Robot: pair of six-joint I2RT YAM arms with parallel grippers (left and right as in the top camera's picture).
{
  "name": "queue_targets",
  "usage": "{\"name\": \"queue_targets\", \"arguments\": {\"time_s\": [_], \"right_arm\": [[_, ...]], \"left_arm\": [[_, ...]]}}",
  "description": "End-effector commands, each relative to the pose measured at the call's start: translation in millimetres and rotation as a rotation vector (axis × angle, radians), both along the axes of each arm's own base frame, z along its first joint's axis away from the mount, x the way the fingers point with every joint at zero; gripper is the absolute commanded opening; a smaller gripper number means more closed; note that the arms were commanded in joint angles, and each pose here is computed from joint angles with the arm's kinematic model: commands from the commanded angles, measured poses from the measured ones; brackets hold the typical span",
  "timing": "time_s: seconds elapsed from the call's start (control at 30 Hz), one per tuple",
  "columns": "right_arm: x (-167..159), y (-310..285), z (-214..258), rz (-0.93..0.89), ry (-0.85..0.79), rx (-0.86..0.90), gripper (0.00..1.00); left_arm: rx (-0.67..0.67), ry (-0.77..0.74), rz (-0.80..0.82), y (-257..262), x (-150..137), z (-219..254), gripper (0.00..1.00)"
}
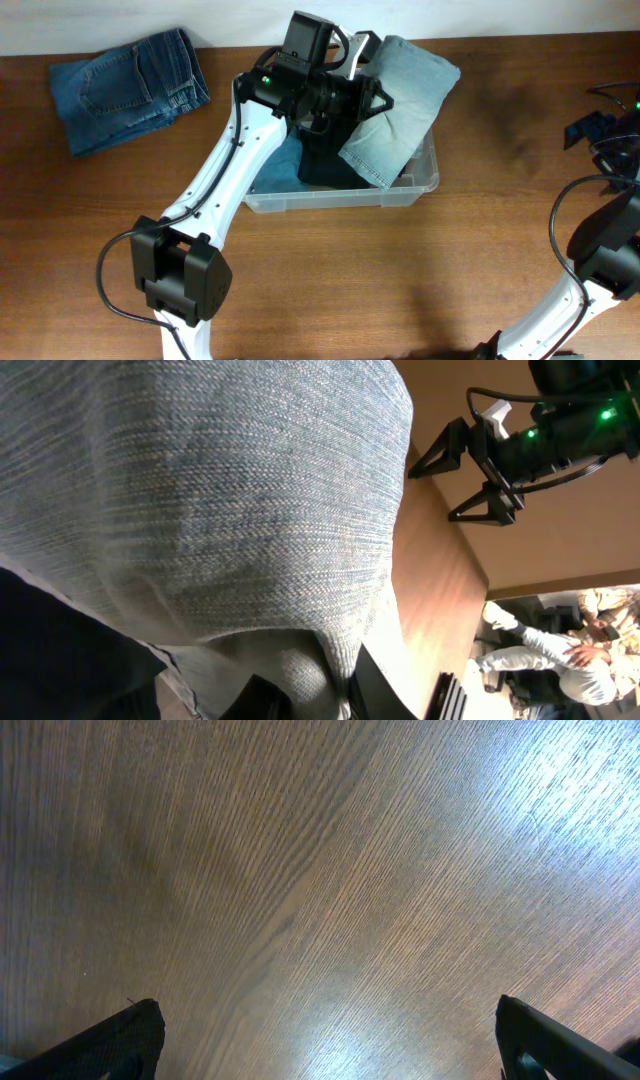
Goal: Pack container
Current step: 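Lower the grey denim into the container on top of the black garments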
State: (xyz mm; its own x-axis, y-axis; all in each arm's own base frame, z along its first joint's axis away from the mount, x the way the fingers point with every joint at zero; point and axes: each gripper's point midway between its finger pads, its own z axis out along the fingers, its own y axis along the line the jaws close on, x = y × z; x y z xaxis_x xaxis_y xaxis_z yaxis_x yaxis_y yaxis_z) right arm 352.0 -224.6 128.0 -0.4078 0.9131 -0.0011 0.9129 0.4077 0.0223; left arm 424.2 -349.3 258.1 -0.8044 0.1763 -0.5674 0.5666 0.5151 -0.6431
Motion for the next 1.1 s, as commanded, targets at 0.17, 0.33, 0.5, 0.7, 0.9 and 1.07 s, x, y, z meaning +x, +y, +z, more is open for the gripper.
{"name": "queue_targets", "arguments": {"time_s": [0.17,0.33,0.5,0.7,0.9,1.07], "right_arm": [[-2.5,-2.1,6.5,-0.011,-0.005,-0.021,0.98],[-2.5,-2.1,6.5,-0.011,-0.005,-0.021,0.98],[-2.5,-2.1,6.5,-0.011,-0.005,-0.021,0.98],[-2.5,-2.1,6.5,-0.011,-0.005,-0.021,0.99],[-2.4,-2.2,6.5,-0.011,-0.005,-0.022,0.98],[-2.5,-2.1,6.5,-0.011,-0.005,-0.021,0.98]], "left_arm": [[0.004,-0.027,-0.032,-6.0,12.7,-16.8,0.01],[0.025,0.015,-0.032,-7.9,16.5,-40.0,0.01],[0.054,0.059,-0.017,-2.8,14.4,-50.5,0.01],[0.216,0.154,0.162,39.1,28.2,-80.1,0.01],[0.345,0.234,0.327,90.6,40.3,-100.9,0.01],[0.433,0.245,0.405,120.4,46.0,-110.9,0.18]]}}
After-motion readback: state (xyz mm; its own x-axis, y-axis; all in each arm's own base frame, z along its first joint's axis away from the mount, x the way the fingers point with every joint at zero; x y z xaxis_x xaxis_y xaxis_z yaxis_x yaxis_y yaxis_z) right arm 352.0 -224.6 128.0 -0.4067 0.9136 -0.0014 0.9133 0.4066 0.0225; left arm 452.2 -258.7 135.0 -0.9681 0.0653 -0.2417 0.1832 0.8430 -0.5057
